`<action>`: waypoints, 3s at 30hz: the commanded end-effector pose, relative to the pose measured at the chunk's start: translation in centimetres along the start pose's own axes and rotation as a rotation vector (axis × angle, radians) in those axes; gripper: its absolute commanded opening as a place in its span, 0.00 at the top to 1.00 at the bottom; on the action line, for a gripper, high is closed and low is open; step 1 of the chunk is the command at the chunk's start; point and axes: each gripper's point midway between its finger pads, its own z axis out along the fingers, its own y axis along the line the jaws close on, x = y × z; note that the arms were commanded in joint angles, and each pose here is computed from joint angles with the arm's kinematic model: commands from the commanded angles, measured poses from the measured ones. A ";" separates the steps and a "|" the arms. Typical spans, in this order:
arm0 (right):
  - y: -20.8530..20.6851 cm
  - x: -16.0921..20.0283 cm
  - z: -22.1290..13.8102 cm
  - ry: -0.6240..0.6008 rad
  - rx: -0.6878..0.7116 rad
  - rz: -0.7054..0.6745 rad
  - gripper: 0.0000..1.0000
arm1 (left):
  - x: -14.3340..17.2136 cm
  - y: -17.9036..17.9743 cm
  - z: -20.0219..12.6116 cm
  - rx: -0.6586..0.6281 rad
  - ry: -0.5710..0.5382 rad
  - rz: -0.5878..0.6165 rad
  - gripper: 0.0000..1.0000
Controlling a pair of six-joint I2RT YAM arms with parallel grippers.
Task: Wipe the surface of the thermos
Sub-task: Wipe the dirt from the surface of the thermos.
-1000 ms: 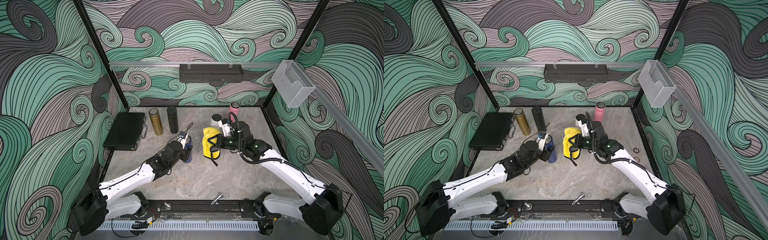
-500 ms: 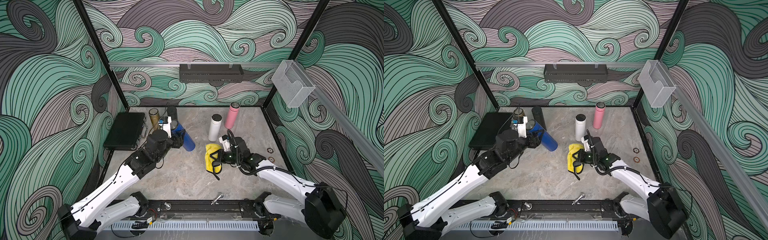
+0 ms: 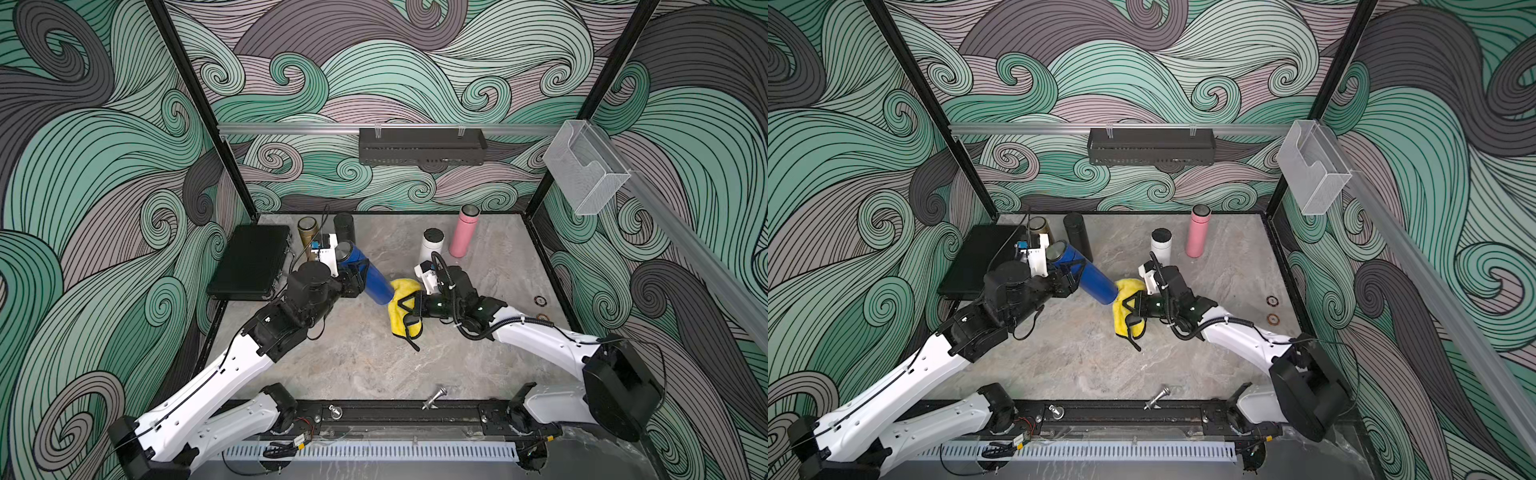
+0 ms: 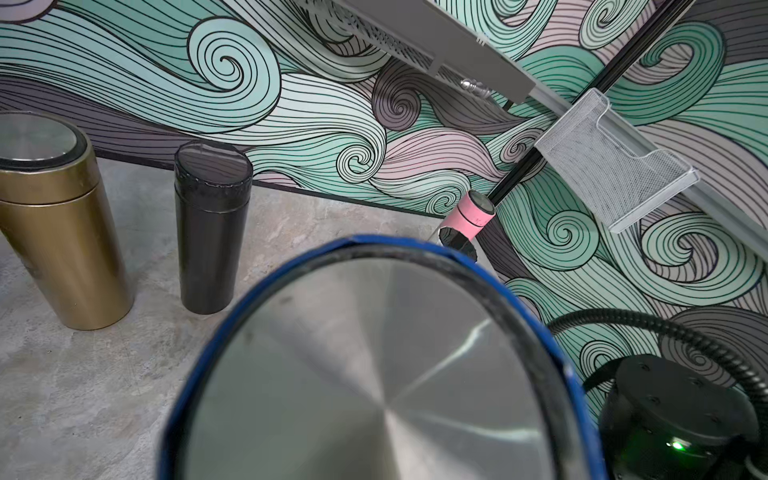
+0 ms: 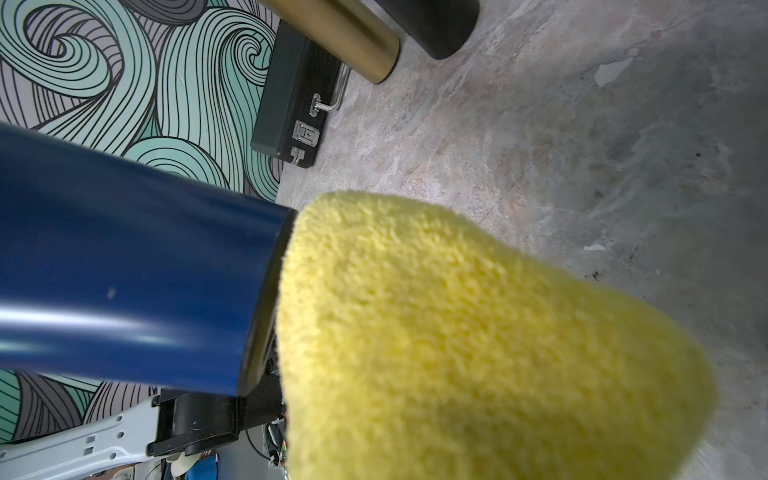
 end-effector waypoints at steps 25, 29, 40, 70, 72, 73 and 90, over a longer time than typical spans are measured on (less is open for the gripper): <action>0.6 1.1 0.2 -0.029 -0.038 0.085 1.00 | -3.2 -0.1 -1.0 0.005 -0.151 -0.001 1.00; 1.1 0.7 2.4 -0.011 -0.098 0.096 1.00 | -3.2 -0.8 -0.9 0.038 -0.144 -0.018 1.00; 5.9 -2.3 3.8 -0.031 -0.235 0.004 1.00 | -2.4 -0.5 0.3 0.016 -0.116 -0.016 1.00; 1.9 0.0 3.4 -0.035 -0.125 0.027 1.00 | -3.0 -0.8 -0.1 0.036 -0.136 -0.022 1.00; 2.8 -0.8 3.5 -0.055 -0.150 0.011 1.00 | -2.8 -0.7 0.1 0.028 -0.133 -0.019 1.00; 3.3 -1.2 3.5 -0.061 -0.160 -0.001 1.00 | -2.7 -0.6 0.2 0.025 -0.130 -0.018 1.00; 4.2 -1.1 -0.9 -0.127 -0.176 -0.043 1.00 | -1.7 0.5 2.2 -0.024 -0.107 0.009 1.00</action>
